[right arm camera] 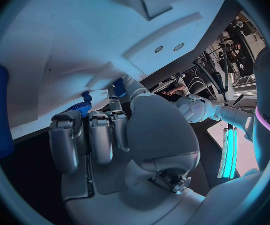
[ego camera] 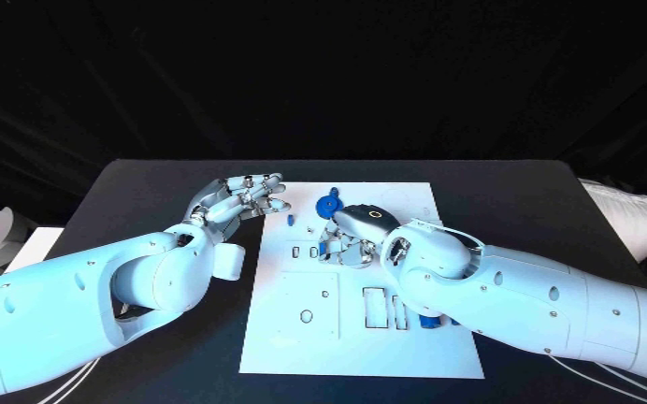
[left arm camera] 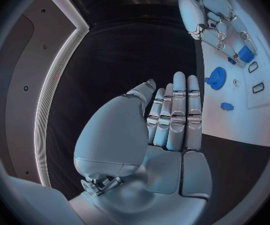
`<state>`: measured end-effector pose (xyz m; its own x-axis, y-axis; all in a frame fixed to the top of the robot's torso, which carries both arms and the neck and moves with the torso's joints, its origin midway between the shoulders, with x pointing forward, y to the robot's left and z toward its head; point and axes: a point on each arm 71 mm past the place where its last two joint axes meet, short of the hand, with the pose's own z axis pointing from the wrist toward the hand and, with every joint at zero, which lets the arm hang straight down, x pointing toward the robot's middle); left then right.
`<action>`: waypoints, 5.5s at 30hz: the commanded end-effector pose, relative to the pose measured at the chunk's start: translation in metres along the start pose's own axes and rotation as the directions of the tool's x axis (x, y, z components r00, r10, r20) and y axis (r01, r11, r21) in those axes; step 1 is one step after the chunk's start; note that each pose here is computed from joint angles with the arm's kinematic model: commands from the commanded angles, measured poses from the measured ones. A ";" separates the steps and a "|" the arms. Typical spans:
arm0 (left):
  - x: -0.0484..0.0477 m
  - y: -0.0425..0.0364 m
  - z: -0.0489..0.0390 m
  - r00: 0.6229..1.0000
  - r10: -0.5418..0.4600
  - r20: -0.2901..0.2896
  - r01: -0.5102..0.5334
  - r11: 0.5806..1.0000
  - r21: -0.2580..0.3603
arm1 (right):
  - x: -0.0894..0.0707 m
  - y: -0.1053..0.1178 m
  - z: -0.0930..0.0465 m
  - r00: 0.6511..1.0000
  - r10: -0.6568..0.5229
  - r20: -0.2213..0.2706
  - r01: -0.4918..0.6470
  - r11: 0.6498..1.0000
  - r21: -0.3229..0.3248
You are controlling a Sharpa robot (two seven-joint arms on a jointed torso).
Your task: Assemble the parts on the task board
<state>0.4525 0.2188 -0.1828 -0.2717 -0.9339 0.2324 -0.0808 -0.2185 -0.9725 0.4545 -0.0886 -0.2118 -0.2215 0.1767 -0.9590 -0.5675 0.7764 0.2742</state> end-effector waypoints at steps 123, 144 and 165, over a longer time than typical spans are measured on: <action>0.0753 0.0162 0.1045 0.216 0.699 -0.682 -0.965 0.049 -0.256 | -0.121 -0.126 -0.081 0.823 0.378 0.424 -0.434 0.900 0.041; 0.0778 0.0226 0.1076 0.208 0.686 -0.698 -0.966 0.034 -0.255 | -0.121 -0.125 -0.079 0.819 0.376 0.434 -0.431 0.902 0.033; 0.0806 0.0272 0.1061 0.203 0.664 -0.720 -0.969 0.031 -0.245 | -0.121 -0.125 -0.078 0.814 0.371 0.447 -0.427 0.904 0.027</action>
<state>0.5316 0.1091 -0.1913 -0.7862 -0.1476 -0.6001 0.0146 0.9664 -0.2568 0.4904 -0.2547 -0.1249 -0.0431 0.7033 -0.7095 -0.3841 0.6439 0.6617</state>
